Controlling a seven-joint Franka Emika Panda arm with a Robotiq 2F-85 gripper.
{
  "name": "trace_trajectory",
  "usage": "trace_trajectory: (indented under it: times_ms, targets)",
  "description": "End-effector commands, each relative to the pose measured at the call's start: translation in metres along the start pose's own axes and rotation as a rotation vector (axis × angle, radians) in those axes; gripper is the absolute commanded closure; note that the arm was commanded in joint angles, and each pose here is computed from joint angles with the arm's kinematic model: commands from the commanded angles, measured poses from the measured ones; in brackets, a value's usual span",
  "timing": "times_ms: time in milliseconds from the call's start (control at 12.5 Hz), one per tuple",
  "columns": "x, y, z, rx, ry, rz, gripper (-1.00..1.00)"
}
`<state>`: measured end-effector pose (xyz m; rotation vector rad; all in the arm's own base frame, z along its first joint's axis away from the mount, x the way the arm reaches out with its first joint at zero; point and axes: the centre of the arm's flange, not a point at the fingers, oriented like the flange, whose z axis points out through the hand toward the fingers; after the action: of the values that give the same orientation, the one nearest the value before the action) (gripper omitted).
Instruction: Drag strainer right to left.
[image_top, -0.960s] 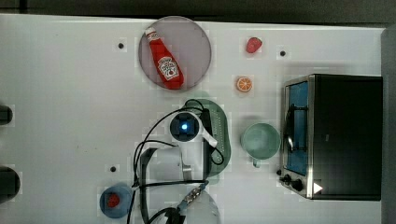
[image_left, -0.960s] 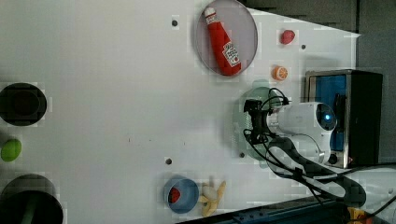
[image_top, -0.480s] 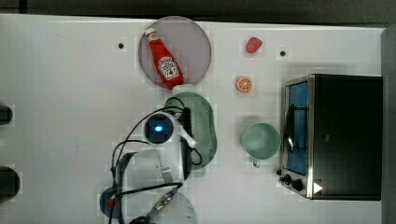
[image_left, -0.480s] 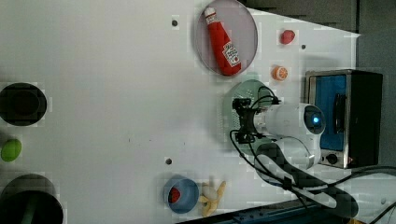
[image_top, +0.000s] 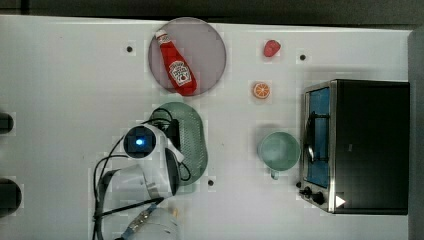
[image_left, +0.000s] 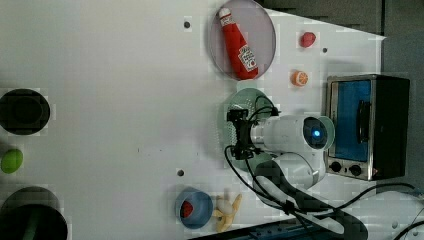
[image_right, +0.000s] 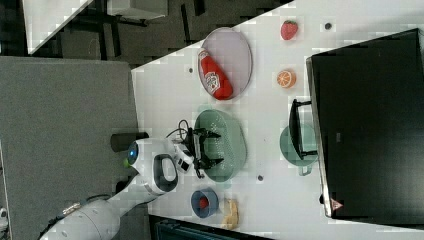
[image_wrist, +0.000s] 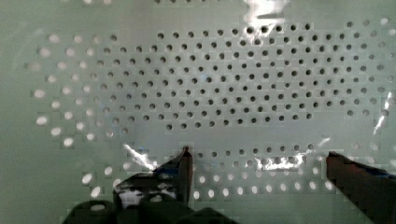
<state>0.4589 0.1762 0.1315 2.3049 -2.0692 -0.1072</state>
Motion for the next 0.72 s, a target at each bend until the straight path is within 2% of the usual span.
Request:
trace_trajectory:
  times_ms: [80,320,720]
  targets:
    - [-0.040,-0.020,-0.010,0.037,-0.034,0.044,-1.00]
    - [-0.067,-0.020,-0.012,0.014,-0.040,0.036,-1.00]
    - [-0.111,-0.022,-0.014,0.019,-0.043,0.051,-1.00]
